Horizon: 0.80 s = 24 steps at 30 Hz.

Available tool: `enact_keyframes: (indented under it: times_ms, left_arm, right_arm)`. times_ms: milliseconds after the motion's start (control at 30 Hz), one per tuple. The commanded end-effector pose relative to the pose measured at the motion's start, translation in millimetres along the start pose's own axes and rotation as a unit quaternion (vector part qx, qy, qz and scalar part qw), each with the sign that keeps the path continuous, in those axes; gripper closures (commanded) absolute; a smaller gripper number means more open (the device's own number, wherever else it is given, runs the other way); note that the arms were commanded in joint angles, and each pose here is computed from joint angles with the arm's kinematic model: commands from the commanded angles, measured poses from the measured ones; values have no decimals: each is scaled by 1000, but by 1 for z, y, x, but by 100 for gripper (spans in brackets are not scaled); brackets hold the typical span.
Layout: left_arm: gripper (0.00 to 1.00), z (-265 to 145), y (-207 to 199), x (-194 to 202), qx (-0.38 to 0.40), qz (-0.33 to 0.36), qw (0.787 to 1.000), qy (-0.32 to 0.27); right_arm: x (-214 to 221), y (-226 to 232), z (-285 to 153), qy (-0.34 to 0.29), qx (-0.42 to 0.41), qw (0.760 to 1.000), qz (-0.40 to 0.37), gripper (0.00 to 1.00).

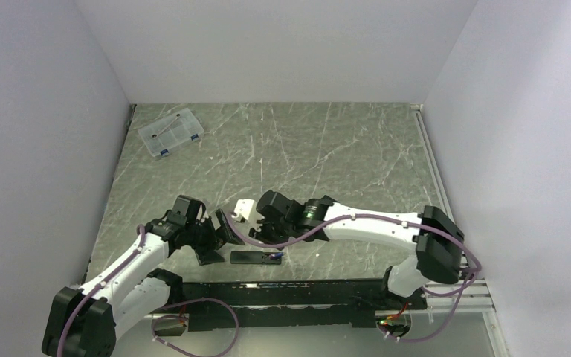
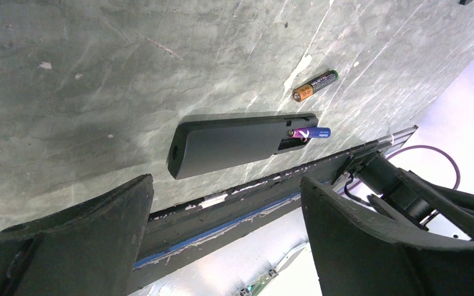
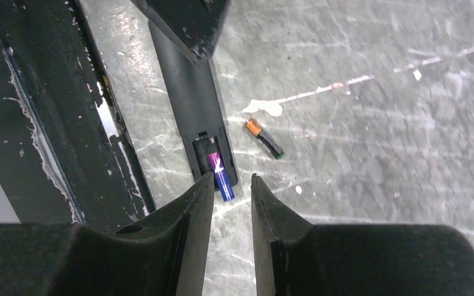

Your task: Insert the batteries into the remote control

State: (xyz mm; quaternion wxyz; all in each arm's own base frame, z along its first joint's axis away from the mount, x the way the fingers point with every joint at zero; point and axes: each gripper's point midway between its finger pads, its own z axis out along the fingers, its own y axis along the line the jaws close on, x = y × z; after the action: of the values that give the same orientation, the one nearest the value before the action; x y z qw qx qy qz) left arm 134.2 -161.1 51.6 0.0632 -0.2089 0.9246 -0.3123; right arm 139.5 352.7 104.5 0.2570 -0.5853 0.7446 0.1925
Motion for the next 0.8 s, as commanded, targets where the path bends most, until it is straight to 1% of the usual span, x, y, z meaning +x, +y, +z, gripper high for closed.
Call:
enact_keyframes:
  times_ms: [0, 100, 167, 233, 400, 500, 533, 667, 767]
  left_arm:
    - [5, -1, -8, 0, 17, 12, 1000, 1]
    - [5, 0, -8, 0, 21, 13, 1000, 1]
    - [5, 1, -8, 0, 22, 13, 1000, 2]
    - [5, 2, -9, 0, 25, 15, 1000, 4]
    - [7, 6, -9, -1, 27, 17, 999, 9]
    - [10, 8, -11, -2, 30, 20, 999, 11]
    - [10, 9, -10, -3, 29, 22, 999, 10]
    - [14, 12, -9, -4, 25, 27, 999, 16]
    - [20, 14, -9, -3, 28, 27, 999, 21]
  right_arm:
    - [-11, -24, -25, -50, 73, 994, 65, 69]
    - [-2, -36, -34, -55, 103, 983, 140, 70]
    - [5, -35, -35, -56, 94, 979, 170, 70]
    - [8, -29, -34, -74, 80, 974, 201, 70]
    - [25, -24, -32, -101, 83, 947, 293, 71]
    - [34, -26, -30, -107, 91, 929, 341, 77]
    - [36, -26, -29, -110, 91, 922, 361, 77]
    - [36, -16, -23, -122, 56, 914, 383, 79]
    - [37, -9, -19, -127, 33, 905, 405, 81]
